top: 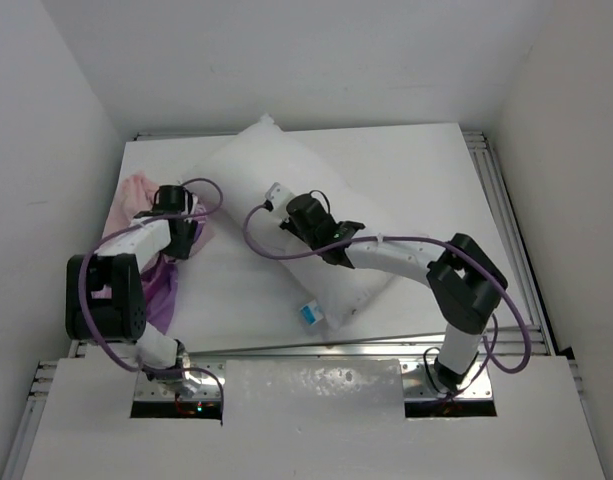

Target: Put the pillow into the pillowcase

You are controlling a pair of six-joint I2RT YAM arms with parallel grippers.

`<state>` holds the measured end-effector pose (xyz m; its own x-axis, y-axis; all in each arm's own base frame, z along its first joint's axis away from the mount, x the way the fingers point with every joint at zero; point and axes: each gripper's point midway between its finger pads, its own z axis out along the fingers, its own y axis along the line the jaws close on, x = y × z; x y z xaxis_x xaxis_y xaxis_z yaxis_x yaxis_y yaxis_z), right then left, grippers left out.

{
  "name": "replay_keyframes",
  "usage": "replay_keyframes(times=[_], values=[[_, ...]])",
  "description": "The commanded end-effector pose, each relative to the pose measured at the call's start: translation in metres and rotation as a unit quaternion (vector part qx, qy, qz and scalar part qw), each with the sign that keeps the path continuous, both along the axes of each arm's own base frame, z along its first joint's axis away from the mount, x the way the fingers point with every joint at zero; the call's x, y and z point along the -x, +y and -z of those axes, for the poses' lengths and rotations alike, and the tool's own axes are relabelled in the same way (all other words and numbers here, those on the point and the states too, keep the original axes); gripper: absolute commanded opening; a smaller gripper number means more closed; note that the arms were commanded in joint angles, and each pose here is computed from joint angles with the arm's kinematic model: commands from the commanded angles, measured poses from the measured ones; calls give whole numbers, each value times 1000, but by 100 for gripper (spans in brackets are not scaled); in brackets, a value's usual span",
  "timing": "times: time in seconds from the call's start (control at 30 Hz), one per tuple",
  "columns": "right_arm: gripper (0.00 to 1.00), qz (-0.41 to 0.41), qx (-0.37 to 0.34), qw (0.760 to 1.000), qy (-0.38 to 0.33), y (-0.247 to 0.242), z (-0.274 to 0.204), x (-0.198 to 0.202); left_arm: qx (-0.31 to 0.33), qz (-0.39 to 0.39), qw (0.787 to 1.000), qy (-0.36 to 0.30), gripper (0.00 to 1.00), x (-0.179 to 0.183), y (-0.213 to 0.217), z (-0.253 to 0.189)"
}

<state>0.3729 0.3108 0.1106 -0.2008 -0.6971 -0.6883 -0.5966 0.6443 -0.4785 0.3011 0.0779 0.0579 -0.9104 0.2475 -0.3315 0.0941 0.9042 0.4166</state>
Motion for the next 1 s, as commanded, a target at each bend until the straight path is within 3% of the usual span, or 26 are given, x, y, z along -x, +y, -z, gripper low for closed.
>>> replay_keyframes(times=[0.0,0.03,0.07,0.13,0.3,0.43,0.5,0.53,0.57,0.6,0.7,0.77,0.87,0.9,0.93,0.97], values=[[0,118,63,991,-10,-86,17,-11,-8,-36,999,-37,50,-27,11,2],[0,134,54,990,-9,-99,14,-13,4,-31,999,-29,40,-28,6,7],[0,148,55,987,-5,-116,17,-13,13,-31,999,-19,18,-30,4,10],[0,189,37,981,-33,-154,-6,-28,40,-24,999,-6,1,-30,-6,11],[0,206,23,968,-141,-210,-63,-66,115,18,992,-55,0,-55,-35,-35],[0,145,5,975,-166,-191,-102,-102,155,68,981,-94,0,-62,-59,-88],[0,74,2,987,-142,-165,-97,-104,179,121,973,-83,0,-52,-90,-102],[25,59,-9,989,-135,-156,-98,-106,177,167,967,-77,4,-47,-112,-110],[62,48,-18,992,-117,-150,-93,-101,176,189,964,-64,13,-40,-123,-110],[98,37,-49,993,-104,-140,-96,-97,171,226,958,-37,37,-25,-138,-106],[99,41,-103,990,-87,-134,-107,-84,191,248,950,-3,58,-2,-146,-102],[99,26,-160,982,-101,-127,-135,-69,181,246,952,-23,96,1,-140,-116],[99,-28,-234,965,-119,-99,-169,-39,177,221,955,-92,100,-5,-118,-148],[94,-53,-240,962,-122,-85,-175,-29,169,211,957,-108,99,-4,-110,-154],[86,-107,-234,959,-120,-54,-177,-10,155,197,962,-107,93,-2,-100,-150],[54,-132,-224,959,-113,-38,-168,-3,126,182,970,-97,82,2,-88,-142]])
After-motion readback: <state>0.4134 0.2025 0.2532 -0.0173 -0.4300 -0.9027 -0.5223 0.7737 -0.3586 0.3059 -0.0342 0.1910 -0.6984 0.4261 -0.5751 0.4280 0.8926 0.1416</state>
